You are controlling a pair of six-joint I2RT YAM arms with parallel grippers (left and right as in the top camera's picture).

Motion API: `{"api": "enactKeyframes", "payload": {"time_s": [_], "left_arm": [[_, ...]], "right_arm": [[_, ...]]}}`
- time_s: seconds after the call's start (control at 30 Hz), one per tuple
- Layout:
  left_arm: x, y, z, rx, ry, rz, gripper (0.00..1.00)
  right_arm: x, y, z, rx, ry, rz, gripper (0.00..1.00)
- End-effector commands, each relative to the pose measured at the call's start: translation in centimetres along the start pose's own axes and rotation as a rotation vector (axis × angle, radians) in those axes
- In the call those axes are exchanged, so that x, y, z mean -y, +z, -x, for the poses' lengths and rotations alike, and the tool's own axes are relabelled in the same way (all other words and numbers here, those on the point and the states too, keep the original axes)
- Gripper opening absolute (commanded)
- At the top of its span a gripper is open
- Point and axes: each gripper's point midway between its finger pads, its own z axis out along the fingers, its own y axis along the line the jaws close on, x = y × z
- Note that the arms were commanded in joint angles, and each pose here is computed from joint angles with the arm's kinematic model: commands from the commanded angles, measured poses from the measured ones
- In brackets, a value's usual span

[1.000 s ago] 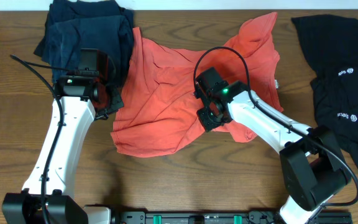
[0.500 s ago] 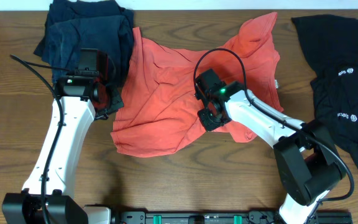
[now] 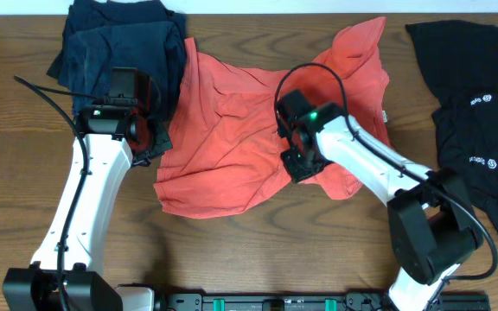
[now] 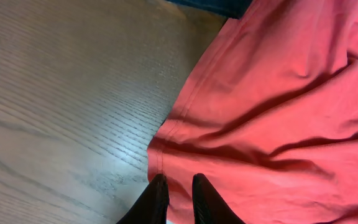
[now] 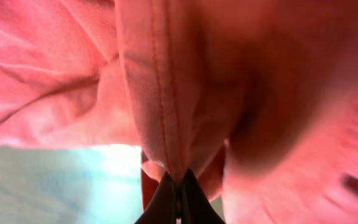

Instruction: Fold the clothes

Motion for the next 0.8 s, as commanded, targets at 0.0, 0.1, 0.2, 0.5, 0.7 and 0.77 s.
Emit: {"api": "enactKeyframes", "payload": {"time_s": [0.0, 0.1, 0.2, 0.5, 0.7, 0.77], "left_arm": [[-0.2, 0.2, 0.1, -0.002, -0.008, 0.012, 0.17], [-0.2, 0.2, 0.3, 0.004, -0.009, 0.008, 0.17], [-0.1, 0.2, 0.5, 0.012, -0.010, 0.005, 0.17], [0.1, 0.2, 0.8, 0.027, -0.011, -0.002, 0.17], [0.1, 0.2, 0.9, 0.028, -0.011, -0.003, 0.17], [0.1, 0.2, 0.9, 0.029, -0.010, -0.003, 0.17]], "right_arm": [[1.3, -4.7, 1.5, 0.091, 0.041, -0.005, 0.01], [2.2, -7.3, 0.5, 0.084, 0.053, -0.007, 0.01], [3.0, -9.1, -1.5, 0.042, 0.074, -0.015, 0.01], [2.7, -12.0, -8.0, -0.120, 0.111, 0.026, 0.01], [-0.2, -15.1, -11.7, -0.140, 0.087, 0.179, 0.01], [-1.0, -16.2, -12.7, -0.126, 0.080, 0.222, 0.01]]}}
